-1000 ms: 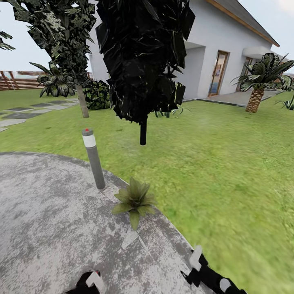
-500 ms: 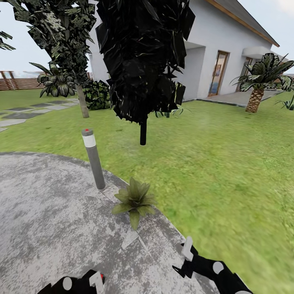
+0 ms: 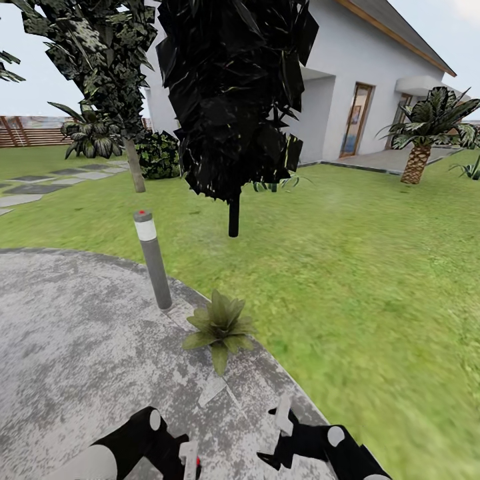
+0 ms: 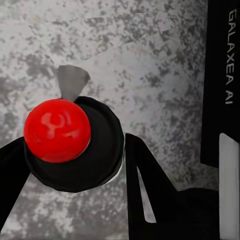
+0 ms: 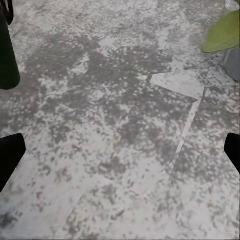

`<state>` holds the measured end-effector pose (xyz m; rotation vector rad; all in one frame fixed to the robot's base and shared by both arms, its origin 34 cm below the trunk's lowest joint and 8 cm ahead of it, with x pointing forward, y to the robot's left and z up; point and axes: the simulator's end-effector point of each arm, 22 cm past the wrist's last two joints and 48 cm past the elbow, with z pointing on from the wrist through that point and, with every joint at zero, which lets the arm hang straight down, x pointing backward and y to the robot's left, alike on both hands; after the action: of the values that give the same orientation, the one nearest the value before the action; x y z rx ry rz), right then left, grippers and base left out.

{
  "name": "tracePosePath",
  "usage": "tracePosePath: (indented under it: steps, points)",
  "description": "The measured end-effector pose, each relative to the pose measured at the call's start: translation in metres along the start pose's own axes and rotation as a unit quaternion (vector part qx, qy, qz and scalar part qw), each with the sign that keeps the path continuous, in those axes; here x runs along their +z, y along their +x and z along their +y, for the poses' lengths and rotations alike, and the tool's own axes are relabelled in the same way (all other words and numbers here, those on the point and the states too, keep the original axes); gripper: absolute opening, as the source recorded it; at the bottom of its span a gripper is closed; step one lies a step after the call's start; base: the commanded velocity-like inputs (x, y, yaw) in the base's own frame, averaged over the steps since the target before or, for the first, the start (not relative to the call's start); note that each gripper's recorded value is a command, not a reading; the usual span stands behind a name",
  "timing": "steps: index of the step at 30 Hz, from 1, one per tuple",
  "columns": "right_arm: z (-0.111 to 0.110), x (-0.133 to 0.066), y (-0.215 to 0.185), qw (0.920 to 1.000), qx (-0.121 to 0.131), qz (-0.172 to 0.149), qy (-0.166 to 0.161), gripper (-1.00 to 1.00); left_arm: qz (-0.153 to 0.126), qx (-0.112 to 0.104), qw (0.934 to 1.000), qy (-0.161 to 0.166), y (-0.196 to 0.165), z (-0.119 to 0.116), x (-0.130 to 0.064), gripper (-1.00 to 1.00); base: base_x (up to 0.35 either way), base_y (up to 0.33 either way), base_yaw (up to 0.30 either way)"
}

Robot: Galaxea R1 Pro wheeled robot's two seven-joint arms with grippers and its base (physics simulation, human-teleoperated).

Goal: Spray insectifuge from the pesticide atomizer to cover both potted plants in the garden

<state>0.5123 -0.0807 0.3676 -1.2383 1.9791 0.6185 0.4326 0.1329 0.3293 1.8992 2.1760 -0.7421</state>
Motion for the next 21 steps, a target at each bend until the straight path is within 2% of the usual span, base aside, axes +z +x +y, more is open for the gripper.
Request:
tracePosePath:
  steps: [5,8,13,14,21]
  points:
    - [0.013,0.001,-0.001,0.9996,0.000,-0.001,-0.028,1.00,0.001,0.003,1.0000,0.003,-0.001,-0.001,0.000,-1.00,0.000,0.000,0.000]
    - [0.030,0.001,-0.005,0.9979,0.000,-0.004,-0.065,1.00,-0.001,0.005,1.0000,0.003,-0.006,-0.001,0.001,-1.00,0.000,0.000,0.000]
    - [0.051,0.014,-0.025,0.9957,0.001,-0.021,-0.091,1.00,-0.008,0.013,0.9998,0.014,-0.021,-0.006,0.006,-1.00,0.000,0.000,0.000]
    - [0.056,0.017,-0.031,0.9952,0.002,-0.026,-0.094,-1.00,-0.009,0.014,0.9997,0.016,-0.023,-0.007,0.007,-1.00,0.000,0.000,0.000]
    - [0.059,0.019,-0.034,0.9949,0.002,-0.028,-0.097,-1.00,-0.018,0.023,0.9992,0.027,-0.042,-0.013,0.012,-1.00,0.000,0.000,0.000]
